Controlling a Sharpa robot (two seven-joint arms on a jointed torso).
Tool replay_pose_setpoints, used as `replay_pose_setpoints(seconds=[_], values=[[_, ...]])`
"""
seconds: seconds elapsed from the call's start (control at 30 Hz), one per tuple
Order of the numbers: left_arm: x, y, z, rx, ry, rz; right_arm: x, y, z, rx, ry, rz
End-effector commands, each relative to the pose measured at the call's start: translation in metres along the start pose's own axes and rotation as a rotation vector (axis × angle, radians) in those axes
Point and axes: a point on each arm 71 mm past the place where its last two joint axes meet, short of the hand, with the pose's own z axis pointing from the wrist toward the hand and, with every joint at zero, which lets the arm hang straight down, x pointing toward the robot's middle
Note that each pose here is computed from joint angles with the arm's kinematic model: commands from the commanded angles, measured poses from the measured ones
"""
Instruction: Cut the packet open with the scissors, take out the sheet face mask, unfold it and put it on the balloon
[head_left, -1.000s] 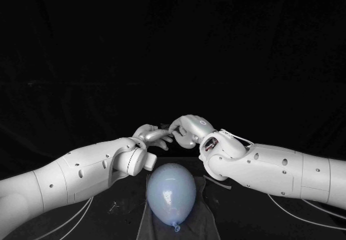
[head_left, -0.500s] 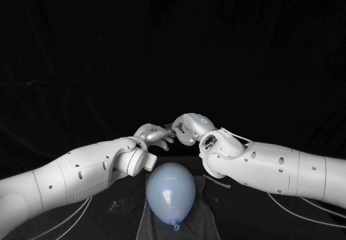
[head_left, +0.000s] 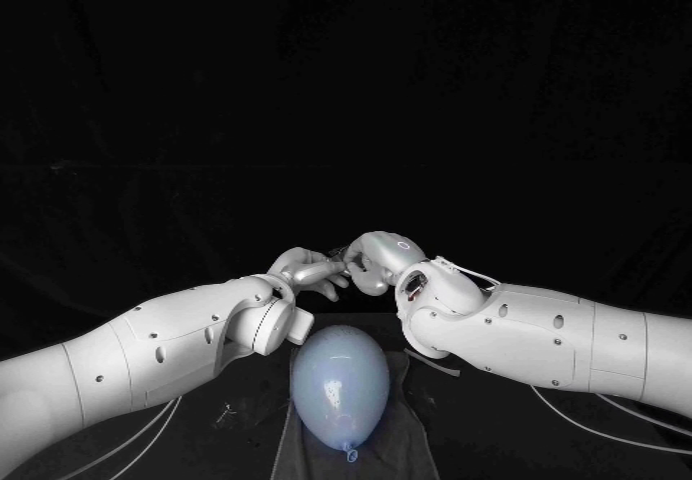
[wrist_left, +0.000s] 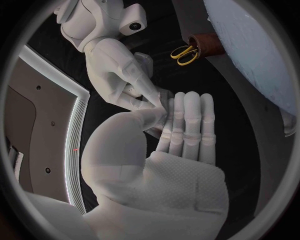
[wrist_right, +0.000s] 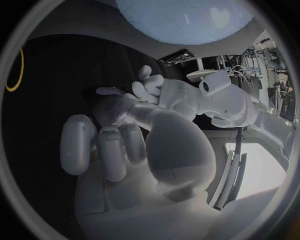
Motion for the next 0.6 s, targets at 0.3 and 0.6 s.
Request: replay_pose_setpoints(seconds=[0.3, 0.6], values=[[0.0039, -0.0083, -0.0011, 0.071, 0.007, 0.057, 0.0043, -0.0019, 0.0004, 0.054, 0.063, -0.042], [0.0022, -0.0073, -0.0010, 0.065, 0.001, 0.055, -0.0037, -0.0034, -0.0029, 0.059, -0.007, -0.020]])
